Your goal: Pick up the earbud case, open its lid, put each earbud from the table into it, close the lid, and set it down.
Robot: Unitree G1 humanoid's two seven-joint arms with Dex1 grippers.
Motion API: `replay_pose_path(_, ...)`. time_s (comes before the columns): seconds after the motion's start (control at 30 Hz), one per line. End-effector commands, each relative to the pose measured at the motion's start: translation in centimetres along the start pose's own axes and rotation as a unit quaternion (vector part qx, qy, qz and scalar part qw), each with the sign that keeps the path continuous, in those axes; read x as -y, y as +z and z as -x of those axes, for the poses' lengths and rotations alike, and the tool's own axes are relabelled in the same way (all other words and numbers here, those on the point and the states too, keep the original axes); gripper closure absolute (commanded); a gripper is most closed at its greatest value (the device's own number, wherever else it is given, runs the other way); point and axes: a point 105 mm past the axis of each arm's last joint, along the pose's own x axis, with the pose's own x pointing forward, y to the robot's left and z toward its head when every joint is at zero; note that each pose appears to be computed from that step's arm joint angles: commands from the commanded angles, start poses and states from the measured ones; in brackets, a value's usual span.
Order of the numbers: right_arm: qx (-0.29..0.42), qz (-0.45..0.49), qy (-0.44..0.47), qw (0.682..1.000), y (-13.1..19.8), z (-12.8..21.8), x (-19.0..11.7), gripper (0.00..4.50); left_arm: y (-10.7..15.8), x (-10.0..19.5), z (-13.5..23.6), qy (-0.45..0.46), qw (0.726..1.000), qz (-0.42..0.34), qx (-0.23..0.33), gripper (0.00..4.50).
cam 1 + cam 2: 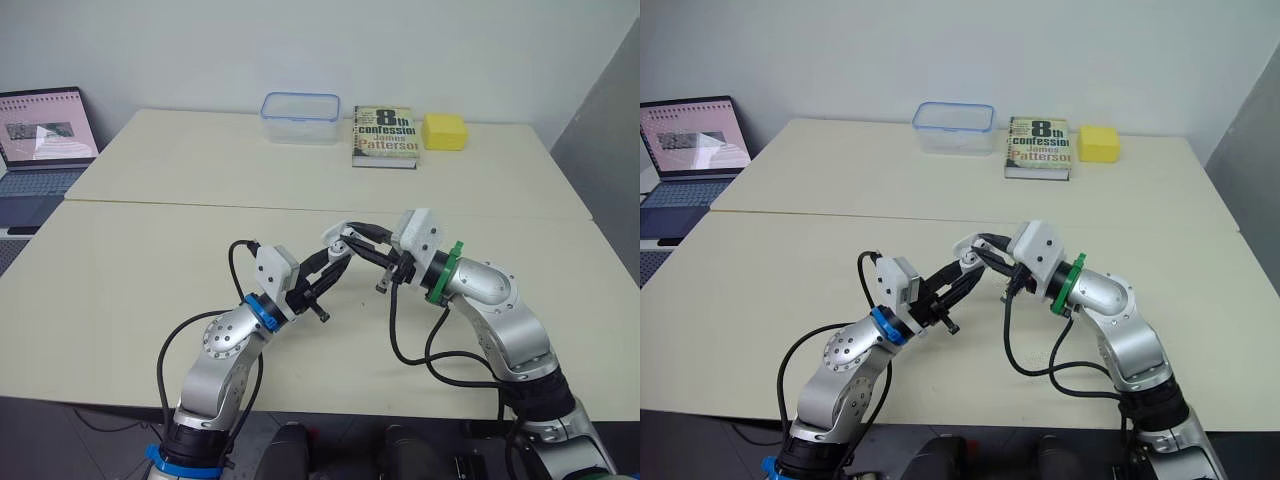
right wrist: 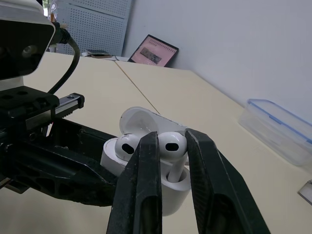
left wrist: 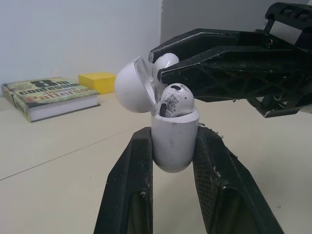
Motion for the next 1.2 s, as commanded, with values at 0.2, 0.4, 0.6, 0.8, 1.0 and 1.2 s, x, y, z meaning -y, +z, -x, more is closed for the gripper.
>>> replay_pose_path(0.2,0.017,-0.001,0.008,1.000,1.0,0.6,-0.3,2.02,1.4,0.3,-0.3,-0.008,1.000,-0.012,0.026,3.74)
replay_pose_path(0.4,0.024,-0.003,0.007,1.000,3.0,2.7,1.1,1.68,1.3,0.2,-0.3,-0.011,1.000,-0.012,0.023,3.74)
replay_pose_path(0.6,-0.016,-0.004,0.010,1.000,3.7,5.4,2.6,1.68,1.3,0.0,-0.3,-0.016,1.000,-0.009,0.021,3.74)
replay_pose_path(0.8,-0.087,0.009,-0.062,0.994,2.5,8.7,6.6,1.68,1.3,1.0,-0.6,-0.073,0.997,0.016,0.014,3.74)
replay_pose_path(1.0,-0.137,0.013,-0.061,0.989,1.8,10.6,8.2,1.68,1.4,3.9,-0.7,-0.199,0.977,0.071,-0.009,3.74)
replay_pose_path(1.2,-0.146,-0.003,-0.002,0.989,2.1,10.2,7.7,2.26,2.3,5.8,-0.8,-0.302,0.947,0.104,-0.024,3.74)
